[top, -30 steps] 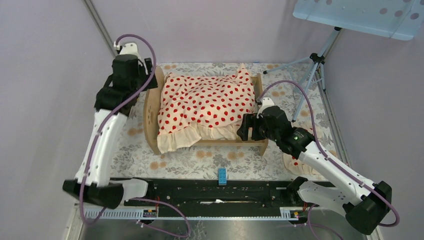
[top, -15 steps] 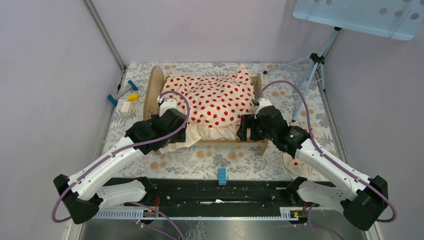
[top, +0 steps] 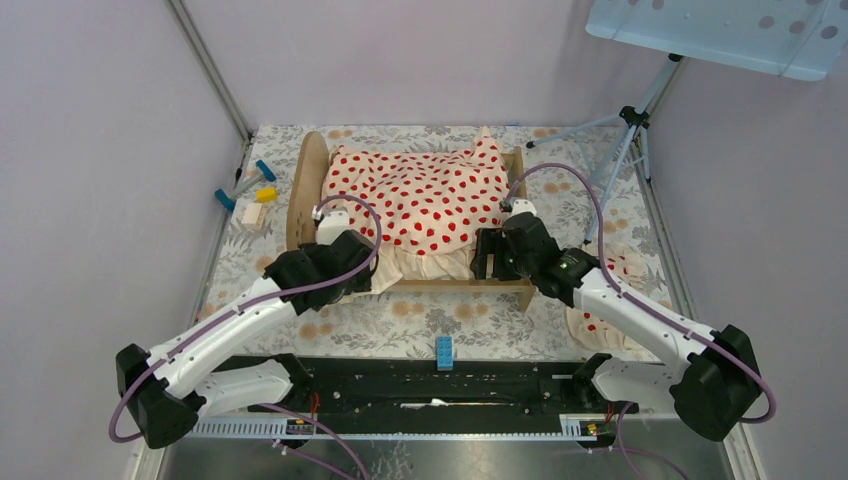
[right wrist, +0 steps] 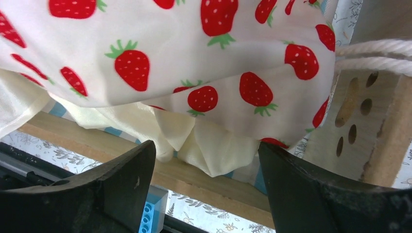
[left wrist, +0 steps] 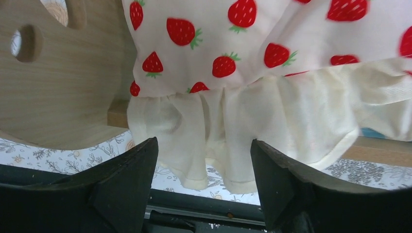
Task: Set up the pet bed
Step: Adjust the bed frame at the center of the board, then adjust the mattress on the bed frame.
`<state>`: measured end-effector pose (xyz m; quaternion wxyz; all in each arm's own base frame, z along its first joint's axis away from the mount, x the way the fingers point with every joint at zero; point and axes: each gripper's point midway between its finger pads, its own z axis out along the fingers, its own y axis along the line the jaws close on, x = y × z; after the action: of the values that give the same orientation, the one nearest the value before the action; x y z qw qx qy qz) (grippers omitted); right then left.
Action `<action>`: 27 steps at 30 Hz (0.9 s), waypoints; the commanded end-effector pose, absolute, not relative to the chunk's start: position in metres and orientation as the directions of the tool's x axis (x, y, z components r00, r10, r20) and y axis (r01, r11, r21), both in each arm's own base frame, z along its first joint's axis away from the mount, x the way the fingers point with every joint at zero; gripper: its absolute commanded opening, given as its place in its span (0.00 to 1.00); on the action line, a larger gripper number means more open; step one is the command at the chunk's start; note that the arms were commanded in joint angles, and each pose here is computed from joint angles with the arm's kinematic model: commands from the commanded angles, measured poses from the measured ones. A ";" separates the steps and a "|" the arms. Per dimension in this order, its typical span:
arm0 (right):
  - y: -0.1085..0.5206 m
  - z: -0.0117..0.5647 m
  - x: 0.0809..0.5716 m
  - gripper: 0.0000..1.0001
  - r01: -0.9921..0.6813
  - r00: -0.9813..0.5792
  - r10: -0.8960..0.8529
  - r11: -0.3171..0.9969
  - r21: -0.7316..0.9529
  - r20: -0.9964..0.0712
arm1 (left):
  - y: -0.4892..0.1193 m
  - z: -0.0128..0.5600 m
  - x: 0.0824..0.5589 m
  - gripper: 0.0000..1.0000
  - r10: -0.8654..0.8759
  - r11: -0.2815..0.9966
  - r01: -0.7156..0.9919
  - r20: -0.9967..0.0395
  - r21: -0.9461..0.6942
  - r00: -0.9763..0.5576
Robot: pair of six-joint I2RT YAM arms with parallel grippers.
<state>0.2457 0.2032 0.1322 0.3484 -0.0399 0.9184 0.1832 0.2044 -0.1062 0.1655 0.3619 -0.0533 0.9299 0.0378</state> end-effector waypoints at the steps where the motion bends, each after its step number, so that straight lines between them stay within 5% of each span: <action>1: 0.203 0.120 0.248 0.79 -0.174 -0.758 0.070 0.936 0.305 -0.648 | -0.111 0.154 0.203 0.75 -0.119 0.990 -0.139 -0.683 -0.026 -0.721; 10: 0.199 0.133 0.245 0.35 -0.163 -0.746 0.092 0.935 0.315 -0.659 | -0.115 0.126 0.202 0.50 -0.131 0.988 -0.152 -0.655 -0.025 -0.744; 17: 0.212 0.164 0.247 0.08 -0.185 -0.732 0.139 0.902 0.391 -0.667 | -0.108 0.134 0.207 0.00 -0.167 0.978 -0.206 -0.684 -0.024 -0.710; 27: 0.208 0.221 0.254 0.00 -0.175 -0.657 0.230 0.879 0.442 -0.718 | -0.070 0.213 0.240 0.00 -0.222 0.960 -0.269 -0.778 -0.071 -0.588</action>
<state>0.2508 0.2101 0.1835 0.3812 -0.0035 0.8964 0.2261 0.2206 -0.0904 0.1620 0.3708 -0.1221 0.9203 0.0244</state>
